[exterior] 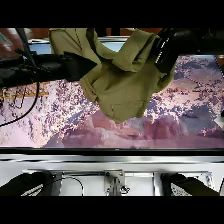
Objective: Fold the shirts.
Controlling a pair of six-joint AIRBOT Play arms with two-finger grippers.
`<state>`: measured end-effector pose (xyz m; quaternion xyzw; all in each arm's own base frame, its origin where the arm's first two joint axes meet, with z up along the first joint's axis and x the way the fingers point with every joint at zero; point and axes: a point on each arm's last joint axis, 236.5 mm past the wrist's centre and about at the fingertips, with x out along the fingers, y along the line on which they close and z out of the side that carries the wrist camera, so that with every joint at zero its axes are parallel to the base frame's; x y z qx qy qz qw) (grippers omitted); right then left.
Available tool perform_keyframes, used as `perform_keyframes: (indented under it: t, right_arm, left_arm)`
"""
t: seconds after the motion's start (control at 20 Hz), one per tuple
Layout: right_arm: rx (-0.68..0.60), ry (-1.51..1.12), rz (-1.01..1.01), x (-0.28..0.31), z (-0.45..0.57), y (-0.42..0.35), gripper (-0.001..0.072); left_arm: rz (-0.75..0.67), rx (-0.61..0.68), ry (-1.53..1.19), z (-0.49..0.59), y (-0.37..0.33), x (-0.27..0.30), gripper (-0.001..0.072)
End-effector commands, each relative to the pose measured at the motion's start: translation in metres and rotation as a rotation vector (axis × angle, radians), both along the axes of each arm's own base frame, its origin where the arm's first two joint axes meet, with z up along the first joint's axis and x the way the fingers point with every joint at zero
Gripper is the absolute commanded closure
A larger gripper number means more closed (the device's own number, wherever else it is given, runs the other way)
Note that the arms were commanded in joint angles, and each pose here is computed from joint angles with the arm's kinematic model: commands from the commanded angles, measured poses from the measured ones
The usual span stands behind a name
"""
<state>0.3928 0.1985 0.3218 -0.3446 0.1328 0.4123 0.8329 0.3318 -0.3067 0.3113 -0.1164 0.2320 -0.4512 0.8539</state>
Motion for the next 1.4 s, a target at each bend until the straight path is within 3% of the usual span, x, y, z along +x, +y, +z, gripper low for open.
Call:
perform_keyframes:
  t: [0.0,0.35,0.7,0.75,0.8,0.9,1.05,1.35]
  right_arm:
    - [0.096,-0.003,0.048,-0.007,0.015,0.019,0.0641]
    - [0.151,-0.026,0.045,-0.004,0.027,0.024,0.0641]
    - [0.215,-0.077,0.019,0.004,0.045,0.025,0.0641]
    - [0.215,-0.079,0.019,0.005,0.045,0.025,0.0641]
    - [0.218,-0.083,0.016,0.005,0.046,0.024,0.0641]
    - [0.221,-0.111,0.015,0.005,0.053,0.023,0.0641]
    - [0.234,-0.169,0.007,0.002,0.069,0.020,0.0641]
    - [0.278,-0.211,0.024,-0.016,0.092,0.021,0.0641]
  left_arm:
    - [-0.006,-0.002,0.010,-0.012,-0.017,0.002,0.0651]
    - [-0.025,-0.009,-0.006,-0.011,-0.029,-0.003,0.0650]
    - [-0.102,0.067,0.056,-0.030,-0.028,-0.025,0.0647]
    - [-0.084,0.053,0.039,-0.023,-0.024,-0.022,0.0564]
    - [-0.064,0.041,0.021,-0.016,-0.017,-0.019,0.0422]
    - [-0.027,0.029,-0.010,-0.002,-0.002,-0.014,0.0407]
    - [0.038,0.024,-0.081,0.022,0.028,-0.009,0.0283]
    - [0.112,0.025,-0.192,0.053,0.064,-0.010,0.0283]
